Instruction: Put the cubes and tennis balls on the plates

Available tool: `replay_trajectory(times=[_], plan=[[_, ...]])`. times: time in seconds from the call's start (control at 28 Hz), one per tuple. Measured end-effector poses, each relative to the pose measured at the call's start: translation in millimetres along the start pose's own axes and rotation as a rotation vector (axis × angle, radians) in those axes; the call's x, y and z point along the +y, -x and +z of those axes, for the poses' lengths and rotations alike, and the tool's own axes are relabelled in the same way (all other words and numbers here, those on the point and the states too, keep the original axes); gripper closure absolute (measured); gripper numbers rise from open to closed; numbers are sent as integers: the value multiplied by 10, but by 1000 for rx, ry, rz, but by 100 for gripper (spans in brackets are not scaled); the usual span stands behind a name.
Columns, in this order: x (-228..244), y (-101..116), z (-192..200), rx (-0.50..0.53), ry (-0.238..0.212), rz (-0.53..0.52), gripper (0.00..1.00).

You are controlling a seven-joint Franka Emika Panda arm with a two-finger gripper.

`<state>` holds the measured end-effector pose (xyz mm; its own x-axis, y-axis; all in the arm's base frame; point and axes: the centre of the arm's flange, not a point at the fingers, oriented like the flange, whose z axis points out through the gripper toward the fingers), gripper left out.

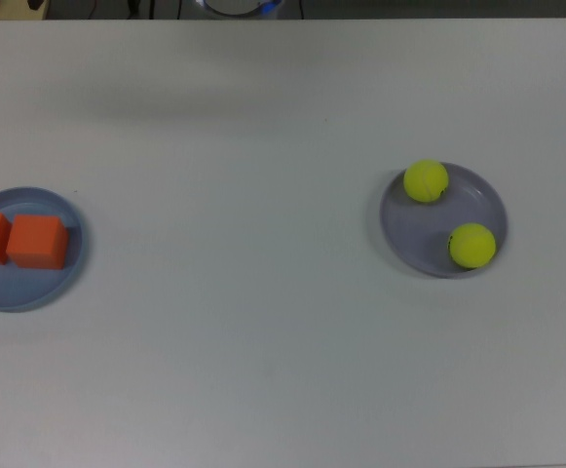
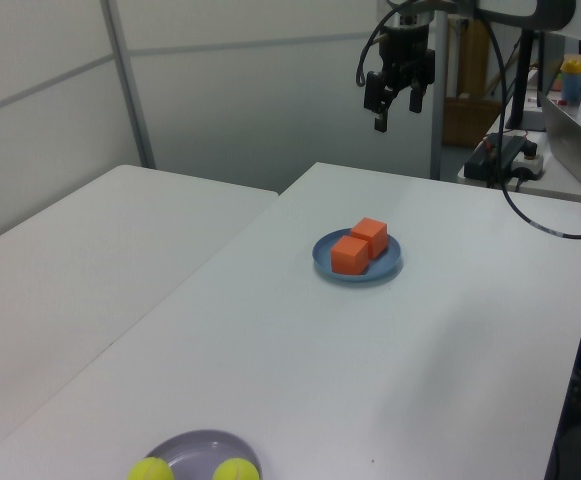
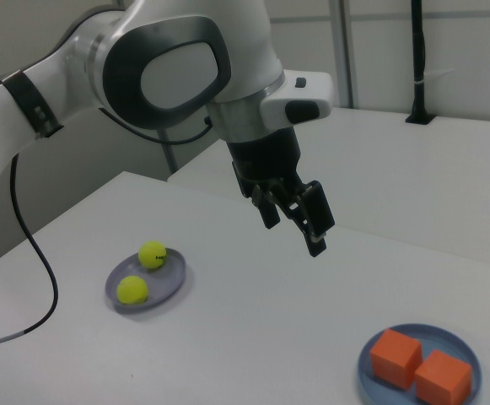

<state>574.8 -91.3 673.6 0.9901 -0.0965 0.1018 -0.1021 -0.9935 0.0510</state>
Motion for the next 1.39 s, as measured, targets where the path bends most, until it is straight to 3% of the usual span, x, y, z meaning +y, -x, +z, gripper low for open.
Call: replay_trajectory(times=[0.43, 0.82, 1.39], plan=[[-10, 1, 5, -2, -9, 0, 0], [178, 163, 146, -135, -28, 36, 0], [342, 313, -118, -96, -31, 68, 0]])
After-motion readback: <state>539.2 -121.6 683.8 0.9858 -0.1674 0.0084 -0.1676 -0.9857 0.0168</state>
